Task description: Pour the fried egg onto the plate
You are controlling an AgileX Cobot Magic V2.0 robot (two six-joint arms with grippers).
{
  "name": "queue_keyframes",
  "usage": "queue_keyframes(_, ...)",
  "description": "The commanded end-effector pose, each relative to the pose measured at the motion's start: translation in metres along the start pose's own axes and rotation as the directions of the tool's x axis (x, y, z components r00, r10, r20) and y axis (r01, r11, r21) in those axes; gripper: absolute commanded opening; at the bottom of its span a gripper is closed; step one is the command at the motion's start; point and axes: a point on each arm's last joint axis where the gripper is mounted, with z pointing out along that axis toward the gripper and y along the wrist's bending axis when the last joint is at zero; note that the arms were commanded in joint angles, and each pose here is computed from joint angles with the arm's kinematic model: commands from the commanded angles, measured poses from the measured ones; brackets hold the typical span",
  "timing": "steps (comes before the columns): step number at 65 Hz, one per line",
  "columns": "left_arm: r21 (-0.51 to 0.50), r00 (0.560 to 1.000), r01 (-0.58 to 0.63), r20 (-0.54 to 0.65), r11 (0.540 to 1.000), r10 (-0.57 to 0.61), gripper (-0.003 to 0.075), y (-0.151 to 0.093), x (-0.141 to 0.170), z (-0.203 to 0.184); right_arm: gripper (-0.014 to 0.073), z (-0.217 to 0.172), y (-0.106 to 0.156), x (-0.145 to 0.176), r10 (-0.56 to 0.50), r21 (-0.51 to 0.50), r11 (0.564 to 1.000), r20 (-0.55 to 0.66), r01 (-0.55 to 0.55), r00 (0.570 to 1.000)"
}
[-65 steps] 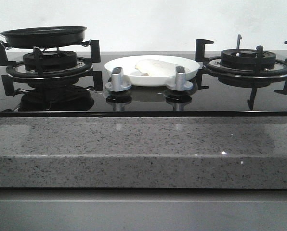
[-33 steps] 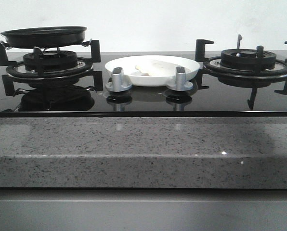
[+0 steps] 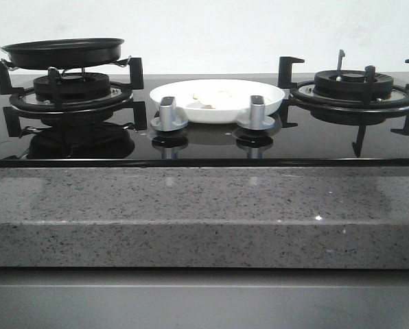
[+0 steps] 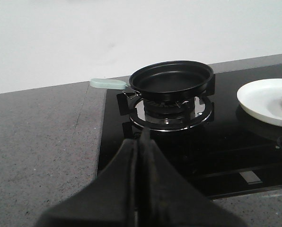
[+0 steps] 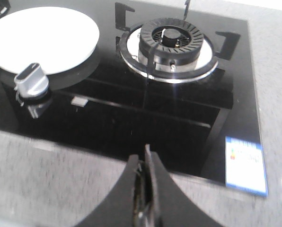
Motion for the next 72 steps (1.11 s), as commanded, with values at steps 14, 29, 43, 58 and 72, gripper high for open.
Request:
queue_keyframes(14,-0.011,0.995,0.018,0.1,1.0,-0.016,-0.0019,0.002,-0.015,-0.002,-0.0068,-0.041,0.0,0.033,0.006,0.005,1.0,0.284,-0.008,0.959)
queue_keyframes(29,-0.011,0.995,0.018,0.1,1.0,-0.016,-0.0019,0.002,-0.015,-0.002,-0.0068,-0.05,0.0,0.035,0.006,0.005,1.0,0.356,-0.009,0.934)
queue_keyframes(43,-0.011,0.995,0.018,0.1,1.0,-0.016,-0.0019,0.002,-0.015,-0.002,-0.0068,-0.05,0.0,0.035,0.006,0.005,1.0,0.35,-0.009,0.937)
queue_keyframes(58,-0.011,0.995,0.018,0.1,1.0,-0.016,-0.0019,0.002,-0.015,-0.002,-0.0068,-0.05,0.0,0.035,0.006,0.005,1.0,0.35,-0.009,0.937)
queue_keyframes(72,-0.011,0.995,0.018,0.1,1.0,-0.016,-0.0019,0.002,-0.015,-0.002,-0.0068,-0.05,0.0,0.035,0.006,0.005,1.0,0.35,-0.009,0.937)
